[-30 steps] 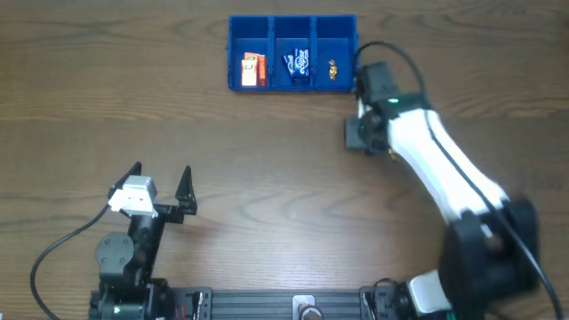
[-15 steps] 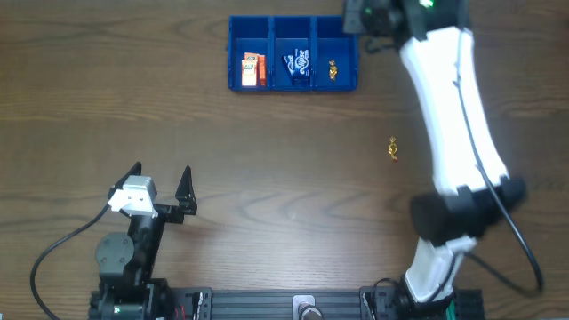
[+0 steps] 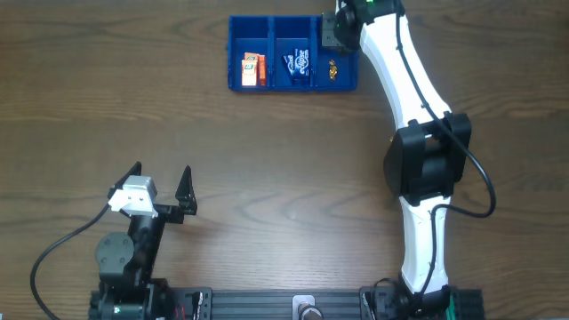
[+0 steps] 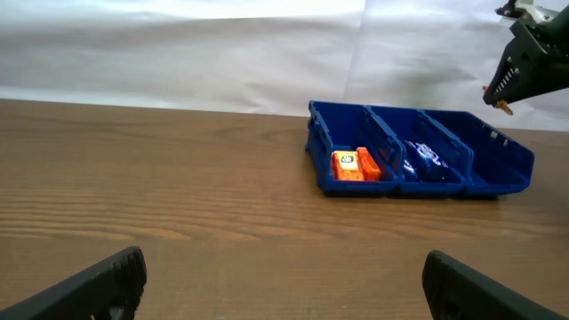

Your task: Sort Candies Into Trays

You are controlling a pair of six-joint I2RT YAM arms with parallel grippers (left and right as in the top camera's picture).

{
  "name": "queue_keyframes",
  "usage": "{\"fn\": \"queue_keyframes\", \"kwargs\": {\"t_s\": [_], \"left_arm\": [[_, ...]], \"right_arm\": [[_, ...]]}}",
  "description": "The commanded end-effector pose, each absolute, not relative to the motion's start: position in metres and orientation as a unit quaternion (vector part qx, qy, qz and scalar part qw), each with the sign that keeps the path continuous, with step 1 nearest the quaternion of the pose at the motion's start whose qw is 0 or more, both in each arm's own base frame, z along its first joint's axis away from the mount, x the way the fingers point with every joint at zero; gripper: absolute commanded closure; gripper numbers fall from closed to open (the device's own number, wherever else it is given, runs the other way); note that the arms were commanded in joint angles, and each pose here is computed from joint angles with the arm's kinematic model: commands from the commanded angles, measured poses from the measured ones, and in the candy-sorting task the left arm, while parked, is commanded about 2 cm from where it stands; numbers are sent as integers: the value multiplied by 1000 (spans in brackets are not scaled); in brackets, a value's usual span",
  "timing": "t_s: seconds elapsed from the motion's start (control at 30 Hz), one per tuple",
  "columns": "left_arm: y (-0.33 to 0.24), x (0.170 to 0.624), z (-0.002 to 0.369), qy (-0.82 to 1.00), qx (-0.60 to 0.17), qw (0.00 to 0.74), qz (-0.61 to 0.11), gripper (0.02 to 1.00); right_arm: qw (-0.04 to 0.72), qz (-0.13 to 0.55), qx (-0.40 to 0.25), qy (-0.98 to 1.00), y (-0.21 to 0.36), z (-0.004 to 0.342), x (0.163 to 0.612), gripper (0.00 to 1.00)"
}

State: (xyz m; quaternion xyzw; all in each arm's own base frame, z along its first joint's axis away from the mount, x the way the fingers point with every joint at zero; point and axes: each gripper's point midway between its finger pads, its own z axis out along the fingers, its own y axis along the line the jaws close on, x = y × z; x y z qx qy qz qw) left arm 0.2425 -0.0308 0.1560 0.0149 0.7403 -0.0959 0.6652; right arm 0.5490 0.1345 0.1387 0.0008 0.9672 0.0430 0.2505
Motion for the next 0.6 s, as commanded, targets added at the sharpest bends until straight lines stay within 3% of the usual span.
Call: {"fn": "queue_keyframes", "kwargs": {"t_s": [0.03, 0.07, 0.13, 0.17, 0.37, 0.6], "left_arm": [[-32, 242, 140, 755, 22, 648, -95, 20], [-32, 242, 140, 755, 22, 648, -95, 20], [-32, 242, 140, 755, 22, 648, -95, 20], [-32, 242, 140, 755, 22, 648, -95, 20], [-32, 242, 140, 755, 22, 648, -95, 20], [-32, 242, 140, 755, 22, 648, -95, 20]], "right_arm": [[258, 39, -3, 965, 133, 140, 555, 807], [258, 39, -4, 965, 134, 140, 554, 709], [259, 39, -4, 965, 134, 140, 555, 389], [260, 39, -5, 965, 135, 140, 555, 1], [259, 44, -6, 965, 134, 150, 550, 1], [278, 28, 1, 960, 78, 237, 505, 1]]}}
